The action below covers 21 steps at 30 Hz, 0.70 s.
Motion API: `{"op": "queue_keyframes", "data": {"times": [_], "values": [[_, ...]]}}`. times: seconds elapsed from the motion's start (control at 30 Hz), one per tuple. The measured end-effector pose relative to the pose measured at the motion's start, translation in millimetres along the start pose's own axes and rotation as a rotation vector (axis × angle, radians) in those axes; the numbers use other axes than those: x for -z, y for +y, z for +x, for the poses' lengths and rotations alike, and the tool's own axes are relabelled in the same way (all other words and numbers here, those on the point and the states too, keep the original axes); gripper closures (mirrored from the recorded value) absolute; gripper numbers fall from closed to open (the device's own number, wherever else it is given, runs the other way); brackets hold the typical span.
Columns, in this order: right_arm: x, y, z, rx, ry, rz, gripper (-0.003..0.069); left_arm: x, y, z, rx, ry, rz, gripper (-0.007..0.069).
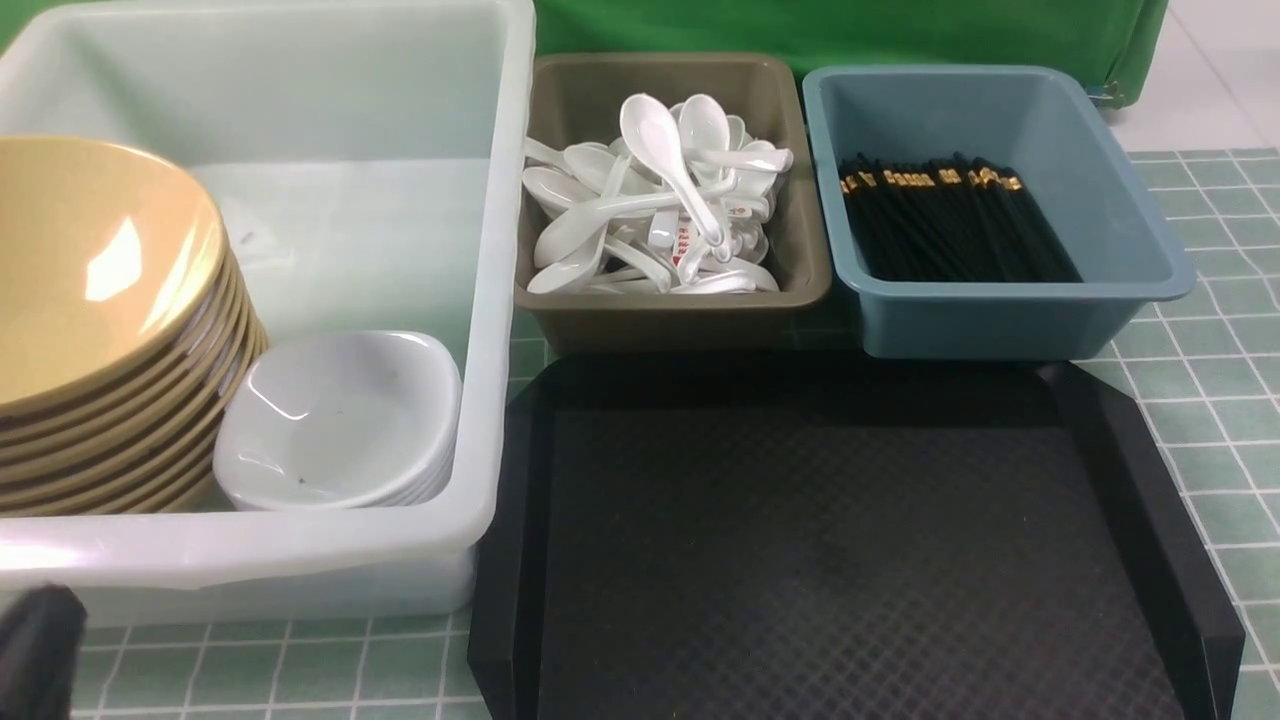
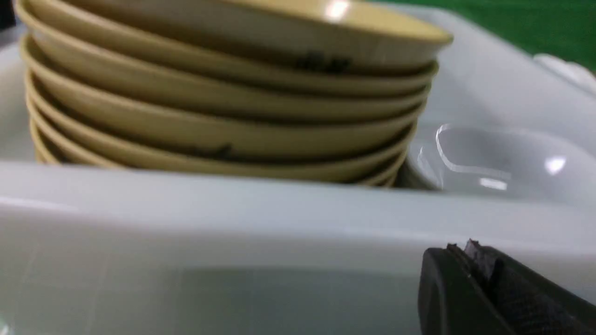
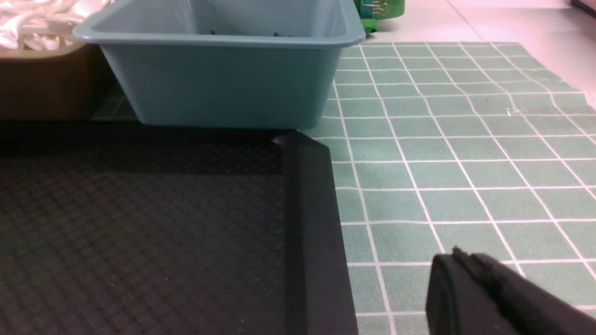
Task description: On blue table put chopsticks spoon bowls plates into blue grey white boxes.
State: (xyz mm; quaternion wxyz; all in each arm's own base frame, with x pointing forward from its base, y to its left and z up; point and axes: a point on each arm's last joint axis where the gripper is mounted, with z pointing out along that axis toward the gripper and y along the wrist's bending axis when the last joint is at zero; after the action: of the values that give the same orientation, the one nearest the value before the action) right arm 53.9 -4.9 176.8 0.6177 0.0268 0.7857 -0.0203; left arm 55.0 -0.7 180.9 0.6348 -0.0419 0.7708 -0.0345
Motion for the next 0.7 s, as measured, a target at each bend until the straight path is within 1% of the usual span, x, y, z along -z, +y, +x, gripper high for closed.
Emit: {"op": "queue_keyframes", "data": {"times": [0.1,0.3,0.7], "values": [[0.0,0.0,0.0,0.0,0.0,0.0,0.061,0.1,0.0,4.0,-0.002,0.044,0.002,0.0639],[0.0,0.0,0.0,0.001,0.0,0.0,0.061,0.2,-0.2,4.0,-0.03,0.043,0.006,0.0639],[0.0,0.0,0.0,0.001,0.0,0.0,0.061,0.2,0.2,4.1,-0.029,0.044,-0.002,0.0639]]}}
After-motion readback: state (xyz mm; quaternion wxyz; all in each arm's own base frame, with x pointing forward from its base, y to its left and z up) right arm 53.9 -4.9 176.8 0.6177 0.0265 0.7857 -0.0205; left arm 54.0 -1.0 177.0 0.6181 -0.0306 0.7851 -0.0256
